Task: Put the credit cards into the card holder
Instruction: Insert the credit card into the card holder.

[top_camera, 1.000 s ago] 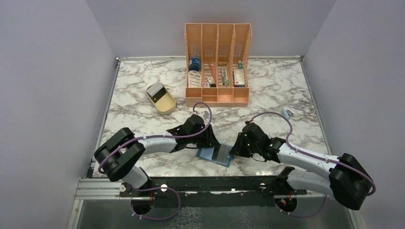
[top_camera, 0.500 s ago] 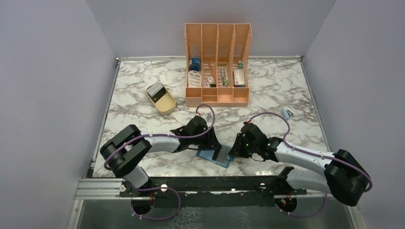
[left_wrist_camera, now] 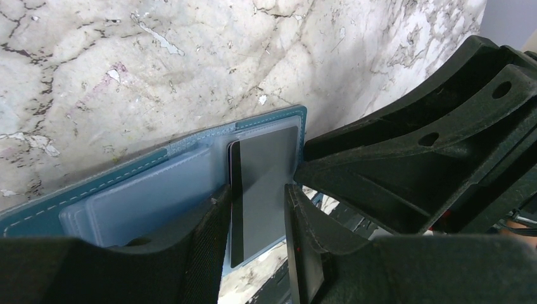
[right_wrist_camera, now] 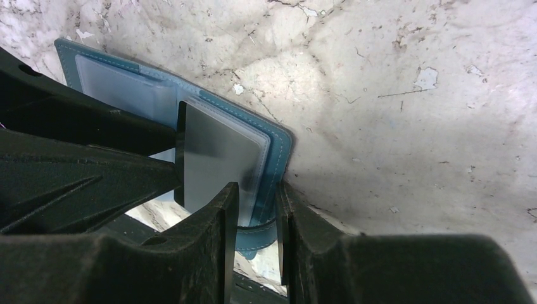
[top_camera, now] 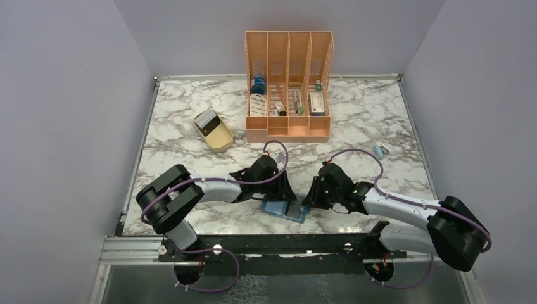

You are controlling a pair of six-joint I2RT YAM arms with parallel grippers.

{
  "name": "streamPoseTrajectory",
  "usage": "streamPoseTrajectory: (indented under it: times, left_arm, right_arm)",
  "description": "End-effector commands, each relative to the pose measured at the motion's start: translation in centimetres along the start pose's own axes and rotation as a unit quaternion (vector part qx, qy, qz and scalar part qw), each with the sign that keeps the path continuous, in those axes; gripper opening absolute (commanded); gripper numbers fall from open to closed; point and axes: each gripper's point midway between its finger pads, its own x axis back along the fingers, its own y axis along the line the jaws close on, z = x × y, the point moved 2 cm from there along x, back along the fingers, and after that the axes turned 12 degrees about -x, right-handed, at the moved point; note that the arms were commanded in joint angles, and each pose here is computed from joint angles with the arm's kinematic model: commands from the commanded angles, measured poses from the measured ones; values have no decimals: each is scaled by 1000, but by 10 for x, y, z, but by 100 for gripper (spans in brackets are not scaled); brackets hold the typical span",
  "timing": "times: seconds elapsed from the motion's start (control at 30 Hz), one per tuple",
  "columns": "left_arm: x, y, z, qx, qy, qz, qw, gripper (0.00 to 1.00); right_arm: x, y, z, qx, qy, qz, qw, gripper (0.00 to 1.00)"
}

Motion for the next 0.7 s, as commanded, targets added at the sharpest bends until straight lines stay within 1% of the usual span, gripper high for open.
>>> streamPoseTrajectory:
  times: [0.0,0.1,0.37,0.57,0.67]
  left_arm:
    - [0,-25,-12,-10,-12,40,999,38]
    - [1,-29,-18,-13,-22,43,999,38]
    - [-7,-33,-23,-4,-22,49,999,38]
    - [-15,-31,-34,-11,-29,42,999,38]
    - [-19,-24,-39,-12,-27,23,999,38]
  right_arm:
    - [-4,5,-5,10,-13,-11,1000,28]
    - [-4,8,-7,10,-17,-14,1000,28]
    - [-5,13,-18,6,-48,-15,999,28]
    - [-8,21,-36,32,-84,-7,996,28]
    - [-12,25,-42,43,-93,-4,995,28]
